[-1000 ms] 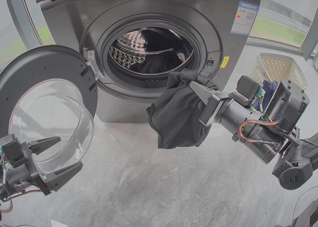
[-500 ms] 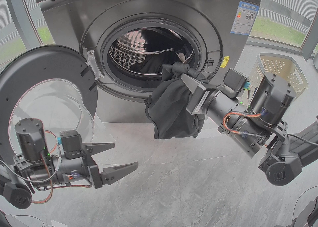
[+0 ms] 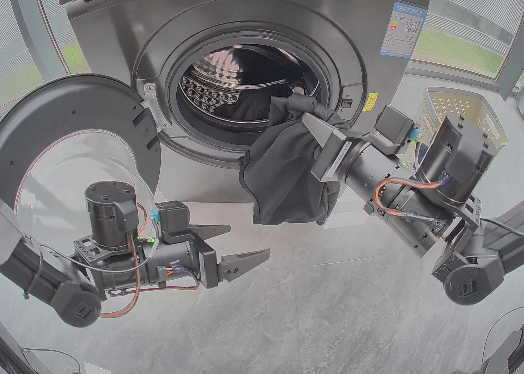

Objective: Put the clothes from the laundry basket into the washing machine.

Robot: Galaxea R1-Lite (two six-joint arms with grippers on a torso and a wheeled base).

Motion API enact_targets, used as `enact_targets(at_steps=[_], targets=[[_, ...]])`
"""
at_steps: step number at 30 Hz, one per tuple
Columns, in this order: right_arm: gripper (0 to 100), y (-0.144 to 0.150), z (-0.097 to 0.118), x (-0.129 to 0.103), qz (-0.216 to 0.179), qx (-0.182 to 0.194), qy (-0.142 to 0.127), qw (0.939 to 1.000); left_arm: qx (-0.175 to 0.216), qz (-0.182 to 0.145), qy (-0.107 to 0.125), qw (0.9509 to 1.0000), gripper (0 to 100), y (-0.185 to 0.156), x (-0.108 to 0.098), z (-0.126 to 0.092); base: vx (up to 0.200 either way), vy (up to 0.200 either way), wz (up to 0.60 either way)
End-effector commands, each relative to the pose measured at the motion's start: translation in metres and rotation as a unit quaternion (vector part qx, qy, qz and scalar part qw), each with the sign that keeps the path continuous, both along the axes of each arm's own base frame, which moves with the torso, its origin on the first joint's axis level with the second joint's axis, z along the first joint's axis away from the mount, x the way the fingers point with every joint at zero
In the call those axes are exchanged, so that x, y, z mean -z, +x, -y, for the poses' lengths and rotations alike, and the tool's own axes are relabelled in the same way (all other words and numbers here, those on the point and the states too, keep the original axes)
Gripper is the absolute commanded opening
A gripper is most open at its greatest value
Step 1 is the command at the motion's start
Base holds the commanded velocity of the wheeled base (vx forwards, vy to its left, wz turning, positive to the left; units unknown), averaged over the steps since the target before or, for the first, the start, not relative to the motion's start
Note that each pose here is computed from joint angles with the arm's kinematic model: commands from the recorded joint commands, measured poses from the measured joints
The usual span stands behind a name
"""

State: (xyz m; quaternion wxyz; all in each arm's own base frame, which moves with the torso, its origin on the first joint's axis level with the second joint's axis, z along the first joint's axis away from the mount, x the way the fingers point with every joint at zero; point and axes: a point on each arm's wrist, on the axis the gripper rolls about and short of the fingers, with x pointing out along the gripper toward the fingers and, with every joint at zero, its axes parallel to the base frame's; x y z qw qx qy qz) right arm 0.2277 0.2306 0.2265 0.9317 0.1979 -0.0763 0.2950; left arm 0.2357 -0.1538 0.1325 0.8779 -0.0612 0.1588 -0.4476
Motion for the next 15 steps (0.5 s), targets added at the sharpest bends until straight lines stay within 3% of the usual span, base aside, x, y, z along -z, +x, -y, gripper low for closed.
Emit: enact_targets(at_steps=[1,15], targets=[[0,-0.003,0.002,-0.004,0.006,-0.001,0.007,1.0000,-0.019,-0.006,0.009,0.9998,100,0.021,0.020,0.012,0.000,0.000,0.00],[0,-0.011,-0.002,-0.007,0.009,-0.014,0.011,0.9998,-0.034,0.038,-0.017,0.9985,100,0.066,0.052,0.038,0.000,0.000,0.00]])
